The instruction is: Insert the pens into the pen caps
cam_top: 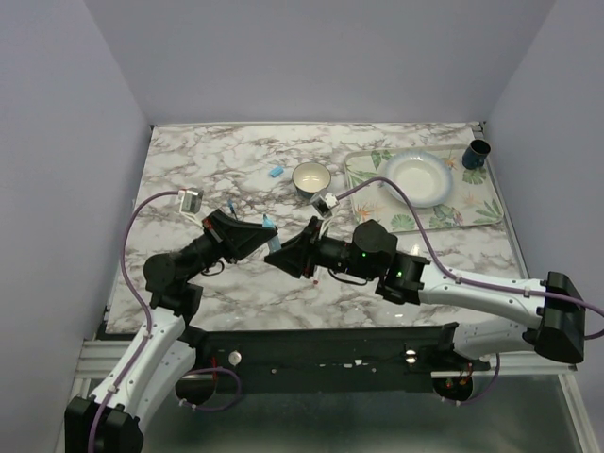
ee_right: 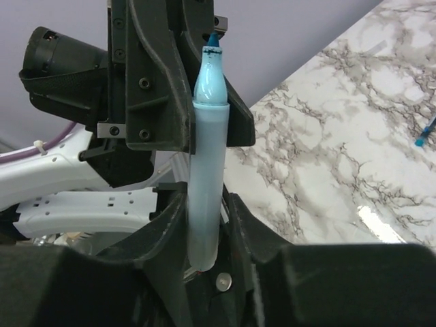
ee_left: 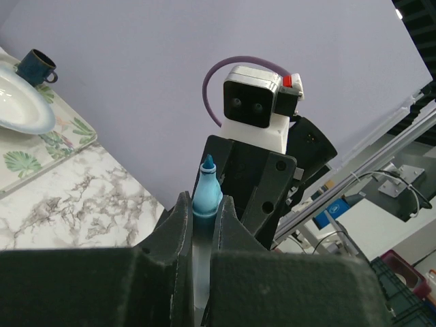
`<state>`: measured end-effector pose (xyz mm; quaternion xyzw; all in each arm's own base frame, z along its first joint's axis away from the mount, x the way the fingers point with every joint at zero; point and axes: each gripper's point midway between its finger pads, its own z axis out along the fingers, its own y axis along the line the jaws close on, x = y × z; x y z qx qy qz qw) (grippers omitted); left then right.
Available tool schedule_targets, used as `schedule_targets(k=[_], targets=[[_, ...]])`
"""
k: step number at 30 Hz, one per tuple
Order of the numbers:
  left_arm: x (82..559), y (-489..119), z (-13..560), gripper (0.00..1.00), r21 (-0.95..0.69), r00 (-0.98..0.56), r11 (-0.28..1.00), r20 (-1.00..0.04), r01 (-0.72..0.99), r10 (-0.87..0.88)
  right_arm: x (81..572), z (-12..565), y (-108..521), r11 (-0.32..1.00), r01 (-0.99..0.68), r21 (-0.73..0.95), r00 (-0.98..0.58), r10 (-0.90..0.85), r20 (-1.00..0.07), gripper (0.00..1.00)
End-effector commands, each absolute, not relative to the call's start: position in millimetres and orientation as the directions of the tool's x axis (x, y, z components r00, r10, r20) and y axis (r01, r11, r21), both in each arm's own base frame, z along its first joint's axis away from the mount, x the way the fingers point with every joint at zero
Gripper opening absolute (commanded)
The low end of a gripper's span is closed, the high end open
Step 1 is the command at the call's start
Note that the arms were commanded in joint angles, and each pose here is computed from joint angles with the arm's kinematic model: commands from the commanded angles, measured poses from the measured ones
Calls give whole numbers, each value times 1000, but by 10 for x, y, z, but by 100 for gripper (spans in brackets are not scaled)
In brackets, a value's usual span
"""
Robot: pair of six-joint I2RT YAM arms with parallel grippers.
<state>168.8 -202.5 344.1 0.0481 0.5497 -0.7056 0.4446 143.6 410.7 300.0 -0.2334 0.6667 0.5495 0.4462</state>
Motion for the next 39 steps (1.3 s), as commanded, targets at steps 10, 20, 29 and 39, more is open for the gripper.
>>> schedule_targets(k=[10, 20, 29, 39], targets=[[1761, -2046, 3314, 60, -764, -612, 94, -578, 639, -540, 1468, 3103, 4013, 295, -806, 514, -469, 212, -857, 1], [2383, -1867, 2736, 84, -660, -575, 576, -735, 483, -360, 2035, 3257, 3084, 659, -621, 424, -326, 275, -904, 1], [3618, -1357, 2650, 80, -112, -556, 917, -821, 384, 132, 1870, 3395, 2451, 694, -589, 414, -257, 325, -910, 1], [4850, -1476, 1996, 72, 160, -495, 840, -745, 518, 447, 1720, 3395, 2066, 710, -572, 412, -244, 332, -911, 1]])
